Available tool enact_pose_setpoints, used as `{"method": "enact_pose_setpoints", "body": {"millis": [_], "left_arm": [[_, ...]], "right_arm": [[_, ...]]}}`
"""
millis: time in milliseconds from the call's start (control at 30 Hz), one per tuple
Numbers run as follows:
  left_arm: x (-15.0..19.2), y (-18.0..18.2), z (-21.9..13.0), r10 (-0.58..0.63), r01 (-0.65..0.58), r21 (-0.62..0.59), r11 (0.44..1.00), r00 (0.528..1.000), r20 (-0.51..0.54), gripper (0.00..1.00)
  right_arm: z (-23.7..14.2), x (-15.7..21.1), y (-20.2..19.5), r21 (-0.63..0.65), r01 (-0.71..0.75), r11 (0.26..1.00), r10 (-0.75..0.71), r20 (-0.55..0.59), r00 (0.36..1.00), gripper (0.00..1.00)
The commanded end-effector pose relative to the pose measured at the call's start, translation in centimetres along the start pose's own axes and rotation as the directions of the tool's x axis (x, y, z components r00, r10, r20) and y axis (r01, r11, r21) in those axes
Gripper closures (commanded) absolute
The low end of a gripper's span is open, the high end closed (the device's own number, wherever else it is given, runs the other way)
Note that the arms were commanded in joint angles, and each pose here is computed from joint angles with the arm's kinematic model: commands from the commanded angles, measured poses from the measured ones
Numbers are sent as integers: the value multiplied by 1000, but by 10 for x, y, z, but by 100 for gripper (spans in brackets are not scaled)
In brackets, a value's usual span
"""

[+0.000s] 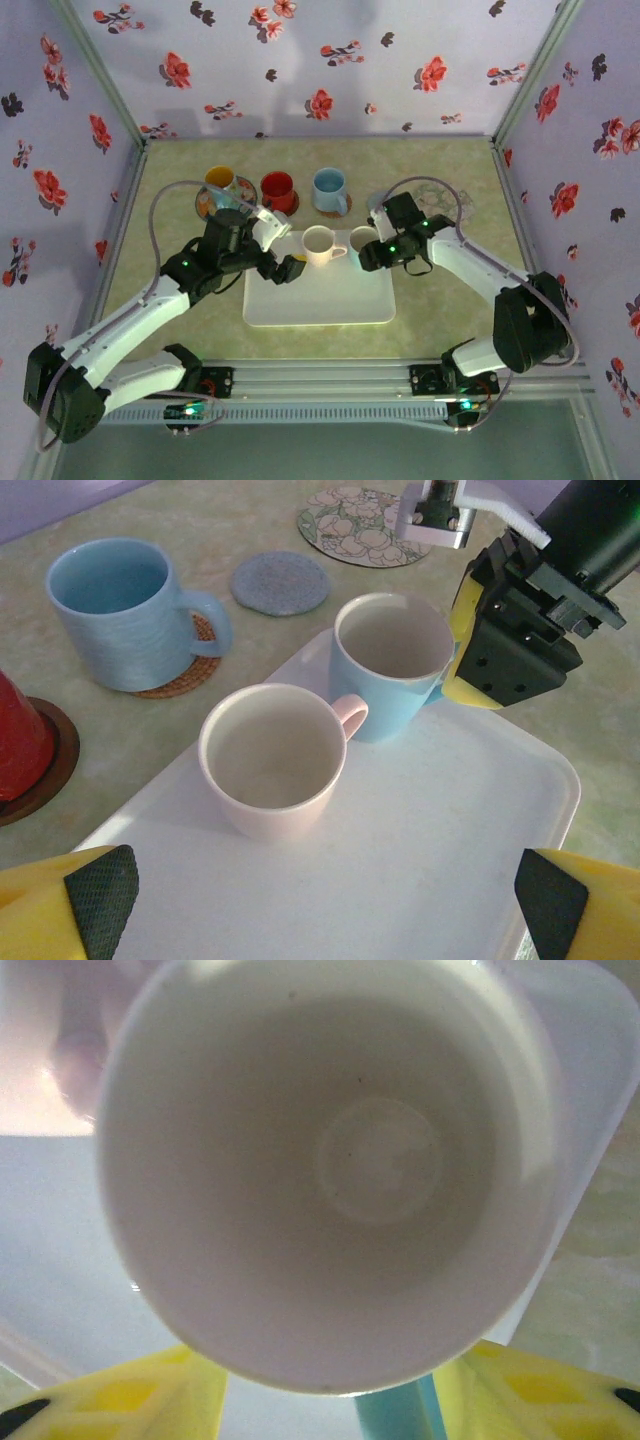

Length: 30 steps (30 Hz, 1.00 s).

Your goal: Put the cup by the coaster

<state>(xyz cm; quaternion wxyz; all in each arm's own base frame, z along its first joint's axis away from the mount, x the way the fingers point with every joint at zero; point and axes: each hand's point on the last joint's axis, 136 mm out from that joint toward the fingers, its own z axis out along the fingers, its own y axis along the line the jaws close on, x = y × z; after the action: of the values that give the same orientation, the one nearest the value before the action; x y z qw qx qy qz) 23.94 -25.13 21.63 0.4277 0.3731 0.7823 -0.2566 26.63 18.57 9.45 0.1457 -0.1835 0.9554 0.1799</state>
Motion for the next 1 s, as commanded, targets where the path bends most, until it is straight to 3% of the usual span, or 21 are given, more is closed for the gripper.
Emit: {"method": "enact_pose_setpoints", "body": {"millis": [0, 567, 967], "left_arm": [[-3, 0, 2, -2, 2, -3, 1000, 1000, 16, 0], [-3, 0, 4, -4, 4, -4, 1000, 1000, 15, 0], [-1, -1, 4, -6, 6, -2, 1000, 1000, 15, 0]], "right_arm": [[6, 7, -6, 38, -8, 999, 9, -35, 999, 46], [20, 9, -6, 98, 41, 994, -34, -73, 997, 58], [19, 8, -8, 144, 62, 988, -53, -69, 996, 74]]}}
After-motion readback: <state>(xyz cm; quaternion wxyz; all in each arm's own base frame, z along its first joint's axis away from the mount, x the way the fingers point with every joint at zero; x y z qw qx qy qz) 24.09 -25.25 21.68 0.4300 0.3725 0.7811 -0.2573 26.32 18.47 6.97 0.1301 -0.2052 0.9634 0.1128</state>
